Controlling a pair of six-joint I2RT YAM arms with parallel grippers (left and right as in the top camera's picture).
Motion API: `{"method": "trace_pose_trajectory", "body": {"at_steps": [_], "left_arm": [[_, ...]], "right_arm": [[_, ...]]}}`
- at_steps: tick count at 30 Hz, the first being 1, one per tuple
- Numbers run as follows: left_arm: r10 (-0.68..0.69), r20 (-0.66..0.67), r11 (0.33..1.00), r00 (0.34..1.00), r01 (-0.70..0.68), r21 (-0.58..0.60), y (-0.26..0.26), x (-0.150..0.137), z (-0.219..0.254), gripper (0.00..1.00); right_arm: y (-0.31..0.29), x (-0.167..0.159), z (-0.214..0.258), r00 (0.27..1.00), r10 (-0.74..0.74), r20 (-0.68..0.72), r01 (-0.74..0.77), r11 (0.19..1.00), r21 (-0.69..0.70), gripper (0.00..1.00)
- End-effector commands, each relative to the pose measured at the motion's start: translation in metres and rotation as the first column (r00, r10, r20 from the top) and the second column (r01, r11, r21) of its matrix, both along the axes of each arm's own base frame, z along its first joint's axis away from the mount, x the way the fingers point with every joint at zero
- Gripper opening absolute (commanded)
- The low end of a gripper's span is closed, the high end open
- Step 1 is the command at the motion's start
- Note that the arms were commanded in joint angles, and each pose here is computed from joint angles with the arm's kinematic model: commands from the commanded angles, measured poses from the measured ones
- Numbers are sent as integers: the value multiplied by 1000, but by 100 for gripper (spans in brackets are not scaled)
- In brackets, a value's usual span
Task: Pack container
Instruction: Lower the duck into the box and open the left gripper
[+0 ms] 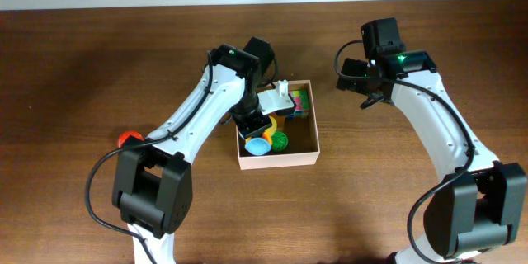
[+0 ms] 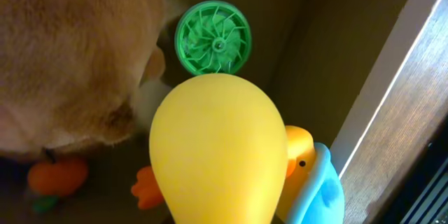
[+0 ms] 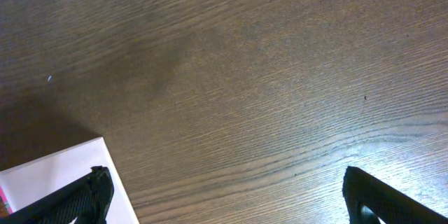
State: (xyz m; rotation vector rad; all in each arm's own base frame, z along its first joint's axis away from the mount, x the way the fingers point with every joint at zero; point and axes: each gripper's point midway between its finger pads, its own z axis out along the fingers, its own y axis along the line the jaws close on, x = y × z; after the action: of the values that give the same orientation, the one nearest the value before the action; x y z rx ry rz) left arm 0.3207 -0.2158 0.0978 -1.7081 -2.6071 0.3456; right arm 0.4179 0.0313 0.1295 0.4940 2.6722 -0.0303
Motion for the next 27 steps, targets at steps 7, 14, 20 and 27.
{"method": "trace_pose_trajectory", "body": {"at_steps": [7,14,20,27], "left_arm": [[-22,-14,1000,1000,22,14,3,-2,-7,3],[-21,-29,1000,999,22,17,2,-3,-12,2],[-21,-28,1000,999,22,18,2,-2,-13,16],[-22,-26,1000,999,23,20,3,-2,-13,52]], "right_arm": [[-5,5,7,1000,-20,22,20,1000,-9,99],[-5,5,7,1000,-20,22,20,1000,-9,99],[-5,5,7,1000,-20,22,20,1000,-9,99],[-5,5,7,1000,-20,22,20,1000,-9,99]]}}
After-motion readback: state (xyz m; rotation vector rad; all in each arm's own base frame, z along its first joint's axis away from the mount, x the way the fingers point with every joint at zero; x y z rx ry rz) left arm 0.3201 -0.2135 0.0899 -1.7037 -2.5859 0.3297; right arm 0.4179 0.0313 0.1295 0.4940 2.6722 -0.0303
